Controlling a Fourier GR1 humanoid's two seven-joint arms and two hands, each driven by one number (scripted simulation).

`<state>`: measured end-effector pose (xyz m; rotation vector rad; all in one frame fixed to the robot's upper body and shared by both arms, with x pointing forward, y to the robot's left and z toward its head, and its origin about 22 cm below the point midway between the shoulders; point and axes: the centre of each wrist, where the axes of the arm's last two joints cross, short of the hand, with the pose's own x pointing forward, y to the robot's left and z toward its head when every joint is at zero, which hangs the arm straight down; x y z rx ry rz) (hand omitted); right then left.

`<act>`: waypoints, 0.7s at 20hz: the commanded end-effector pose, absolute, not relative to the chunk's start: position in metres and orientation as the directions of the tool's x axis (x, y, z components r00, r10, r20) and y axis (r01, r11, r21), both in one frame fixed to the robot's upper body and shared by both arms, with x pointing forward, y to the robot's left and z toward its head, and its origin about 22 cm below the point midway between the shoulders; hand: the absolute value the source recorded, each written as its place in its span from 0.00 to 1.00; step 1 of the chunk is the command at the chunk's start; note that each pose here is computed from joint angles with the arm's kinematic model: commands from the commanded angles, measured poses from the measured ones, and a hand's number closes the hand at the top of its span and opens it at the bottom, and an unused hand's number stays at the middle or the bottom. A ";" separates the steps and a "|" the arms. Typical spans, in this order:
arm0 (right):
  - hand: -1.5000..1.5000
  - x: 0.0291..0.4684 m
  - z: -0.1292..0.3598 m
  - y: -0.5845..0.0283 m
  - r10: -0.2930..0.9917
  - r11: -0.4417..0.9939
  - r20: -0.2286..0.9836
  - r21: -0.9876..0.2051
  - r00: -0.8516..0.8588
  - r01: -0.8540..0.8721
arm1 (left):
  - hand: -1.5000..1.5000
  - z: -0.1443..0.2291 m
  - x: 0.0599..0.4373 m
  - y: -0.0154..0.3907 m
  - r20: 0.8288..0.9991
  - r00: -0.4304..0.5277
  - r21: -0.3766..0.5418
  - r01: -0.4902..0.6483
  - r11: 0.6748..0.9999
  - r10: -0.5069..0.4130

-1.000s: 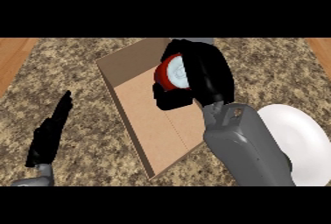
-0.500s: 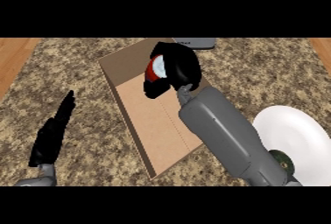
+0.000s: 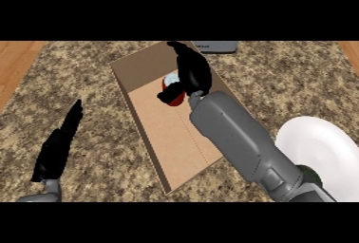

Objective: Pick the can from the plate and place it in the cardboard box

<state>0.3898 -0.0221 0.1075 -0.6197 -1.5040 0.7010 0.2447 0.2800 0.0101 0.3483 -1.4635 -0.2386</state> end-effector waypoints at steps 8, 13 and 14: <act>0.00 0.404 0.123 -0.056 0.349 0.919 0.929 -0.312 -0.127 0.240 | 0.50 0.013 0.247 0.283 0.930 0.099 0.362 -0.093 0.927 -0.353; 0.00 0.407 0.135 -0.115 0.251 0.926 0.956 -0.193 -0.150 0.323 | 0.50 -0.002 0.228 0.283 0.924 0.110 0.375 -0.093 0.922 -0.365; 0.00 0.411 0.128 -0.133 0.243 0.916 0.958 -0.176 -0.149 0.361 | 0.50 0.017 0.239 0.286 0.920 0.117 0.385 -0.092 0.918 -0.374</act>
